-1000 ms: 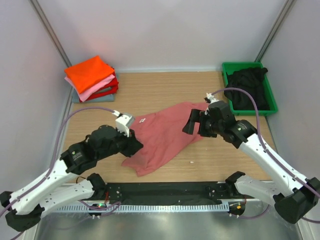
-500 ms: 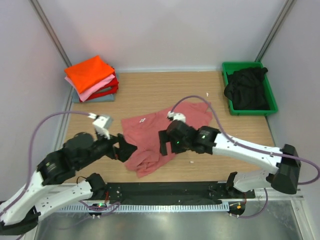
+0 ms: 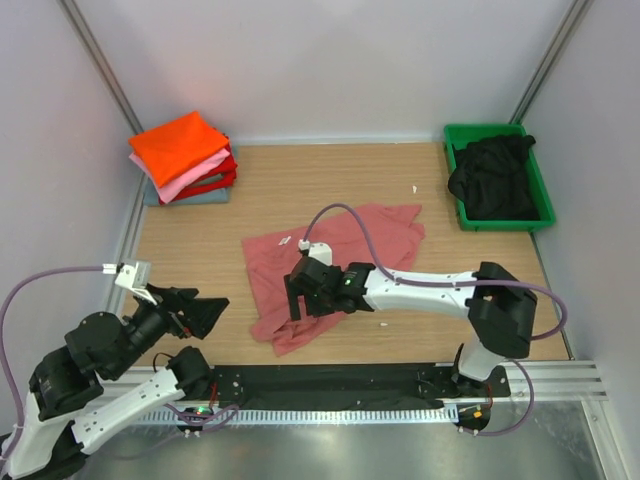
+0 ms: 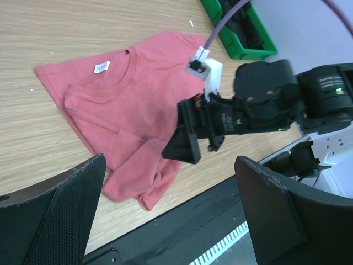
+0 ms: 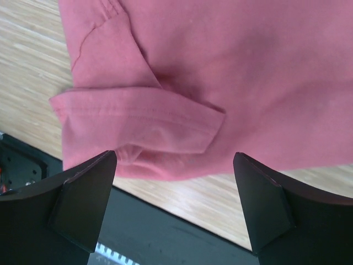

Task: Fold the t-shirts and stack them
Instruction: Flatten the tshirt out

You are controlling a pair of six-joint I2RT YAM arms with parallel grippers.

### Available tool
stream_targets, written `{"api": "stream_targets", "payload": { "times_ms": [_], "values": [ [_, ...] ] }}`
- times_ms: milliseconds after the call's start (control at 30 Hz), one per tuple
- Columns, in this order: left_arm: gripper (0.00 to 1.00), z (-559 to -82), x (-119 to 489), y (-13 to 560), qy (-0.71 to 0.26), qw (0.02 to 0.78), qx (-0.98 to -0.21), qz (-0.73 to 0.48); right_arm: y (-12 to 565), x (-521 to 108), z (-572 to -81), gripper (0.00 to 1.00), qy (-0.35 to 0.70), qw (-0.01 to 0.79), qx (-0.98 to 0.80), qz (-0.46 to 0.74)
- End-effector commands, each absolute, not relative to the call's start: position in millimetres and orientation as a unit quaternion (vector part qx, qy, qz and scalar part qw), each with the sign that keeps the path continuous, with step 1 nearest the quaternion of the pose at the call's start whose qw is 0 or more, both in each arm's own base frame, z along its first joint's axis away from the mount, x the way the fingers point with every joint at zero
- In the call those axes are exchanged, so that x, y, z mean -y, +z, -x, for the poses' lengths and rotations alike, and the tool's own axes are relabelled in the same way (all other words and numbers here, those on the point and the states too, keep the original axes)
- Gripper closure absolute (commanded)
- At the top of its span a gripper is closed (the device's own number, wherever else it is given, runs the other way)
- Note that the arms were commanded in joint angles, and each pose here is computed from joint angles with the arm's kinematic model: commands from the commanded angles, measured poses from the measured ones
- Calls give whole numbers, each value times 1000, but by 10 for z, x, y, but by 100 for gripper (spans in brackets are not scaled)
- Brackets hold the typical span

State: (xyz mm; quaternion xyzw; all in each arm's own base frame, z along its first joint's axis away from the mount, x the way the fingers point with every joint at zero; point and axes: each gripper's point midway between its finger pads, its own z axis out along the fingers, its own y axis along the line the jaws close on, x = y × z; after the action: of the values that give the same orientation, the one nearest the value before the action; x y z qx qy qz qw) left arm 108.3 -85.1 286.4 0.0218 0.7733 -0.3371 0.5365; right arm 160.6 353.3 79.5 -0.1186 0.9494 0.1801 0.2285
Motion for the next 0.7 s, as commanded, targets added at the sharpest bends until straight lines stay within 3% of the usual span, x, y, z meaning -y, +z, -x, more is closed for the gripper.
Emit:
{"api": "stream_targets", "payload": {
  "times_ms": [0,233,333,367,433,467,667],
  "values": [
    [0,-1121,871,2842,-336,534,-776,-9,774,-3741,-1736,8,191,248,-942,118],
    [0,-1158,951,2789,-327,525,-786,-19,507,-3789,-1756,21,170,236,-948,130],
    [0,-1152,934,2793,-330,528,-783,-16,444,-3807,-1748,33,169,231,-949,131],
    [0,-1152,920,2801,-330,530,-781,-14,418,-3812,-1748,43,168,229,-950,132],
    [0,-1143,900,2812,-334,534,-777,-10,413,-3819,-1748,52,169,229,-950,132],
    [0,-1139,890,2810,-335,535,-776,-9,422,-3824,-1743,63,170,229,-949,133],
    [0,-1148,891,2802,-334,535,-776,-7,503,-3812,-1781,97,164,236,-948,138]
  ]
}}
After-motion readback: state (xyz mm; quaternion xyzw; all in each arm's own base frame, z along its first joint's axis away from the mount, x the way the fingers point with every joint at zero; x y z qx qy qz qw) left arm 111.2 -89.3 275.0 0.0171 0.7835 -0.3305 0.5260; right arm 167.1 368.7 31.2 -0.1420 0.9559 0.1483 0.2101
